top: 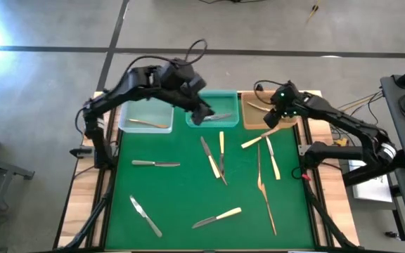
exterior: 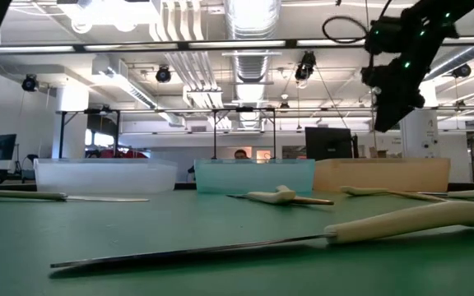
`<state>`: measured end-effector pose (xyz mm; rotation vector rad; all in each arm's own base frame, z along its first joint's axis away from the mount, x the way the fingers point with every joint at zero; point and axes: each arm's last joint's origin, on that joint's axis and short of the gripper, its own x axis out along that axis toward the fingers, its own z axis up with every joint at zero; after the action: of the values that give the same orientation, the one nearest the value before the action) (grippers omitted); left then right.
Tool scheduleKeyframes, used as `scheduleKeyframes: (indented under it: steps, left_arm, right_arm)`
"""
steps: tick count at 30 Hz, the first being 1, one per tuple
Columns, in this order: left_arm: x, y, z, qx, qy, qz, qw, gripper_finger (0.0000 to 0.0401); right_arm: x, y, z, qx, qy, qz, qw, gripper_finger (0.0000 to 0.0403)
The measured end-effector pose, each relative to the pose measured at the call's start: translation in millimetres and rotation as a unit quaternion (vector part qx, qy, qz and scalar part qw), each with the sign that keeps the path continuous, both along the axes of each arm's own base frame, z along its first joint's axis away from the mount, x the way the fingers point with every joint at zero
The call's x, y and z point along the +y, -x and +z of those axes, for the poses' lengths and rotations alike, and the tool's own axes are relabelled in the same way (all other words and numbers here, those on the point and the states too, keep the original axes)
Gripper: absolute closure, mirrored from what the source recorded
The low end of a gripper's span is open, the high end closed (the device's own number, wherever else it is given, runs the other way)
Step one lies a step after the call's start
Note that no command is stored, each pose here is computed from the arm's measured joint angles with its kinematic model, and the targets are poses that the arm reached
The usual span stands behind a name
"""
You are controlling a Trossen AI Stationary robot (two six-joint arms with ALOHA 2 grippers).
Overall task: Sort silverware by color (type)
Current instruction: Put the yellow table knife into the orange bin
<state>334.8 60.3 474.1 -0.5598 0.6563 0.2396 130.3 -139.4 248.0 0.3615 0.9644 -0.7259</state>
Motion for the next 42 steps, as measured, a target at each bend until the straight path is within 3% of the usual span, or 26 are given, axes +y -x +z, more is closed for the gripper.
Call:
scheduleKeyframes:
  steps: [4,8,13,23,30,36,42]
  left_arm:
    - [-10,24,0,0.065,0.001,0.028,0.998,0.0251]
    - [-18,38,-3,0.122,0.007,0.036,0.992,0.0251]
    - [-24,44,-4,0.143,0.010,0.029,0.989,0.0251]
    - [-27,63,9,0.122,-0.043,-0.025,0.991,0.0251]
    - [-30,85,22,0.097,-0.073,-0.049,0.991,0.0251]
    - [-31,102,32,0.078,-0.098,-0.060,0.990,0.0251]
    - [-32,115,39,0.069,-0.131,-0.052,0.988,0.0251]
  right_arm:
    - [20,4,11,-0.037,-0.065,0.082,0.994,0.0259]
    - [41,8,7,0.002,-0.123,0.143,0.982,0.0279]
    - [63,13,1,0.056,-0.233,0.075,0.968,0.0296]
    - [93,-5,-12,0.059,-0.313,-0.068,0.946,0.0290]
    - [122,-14,-27,0.110,-0.305,-0.137,0.936,0.0303]
    - [149,-31,-45,0.129,-0.316,-0.149,0.928,0.0303]
    - [161,-42,-68,0.194,-0.287,-0.176,0.921,0.0294]
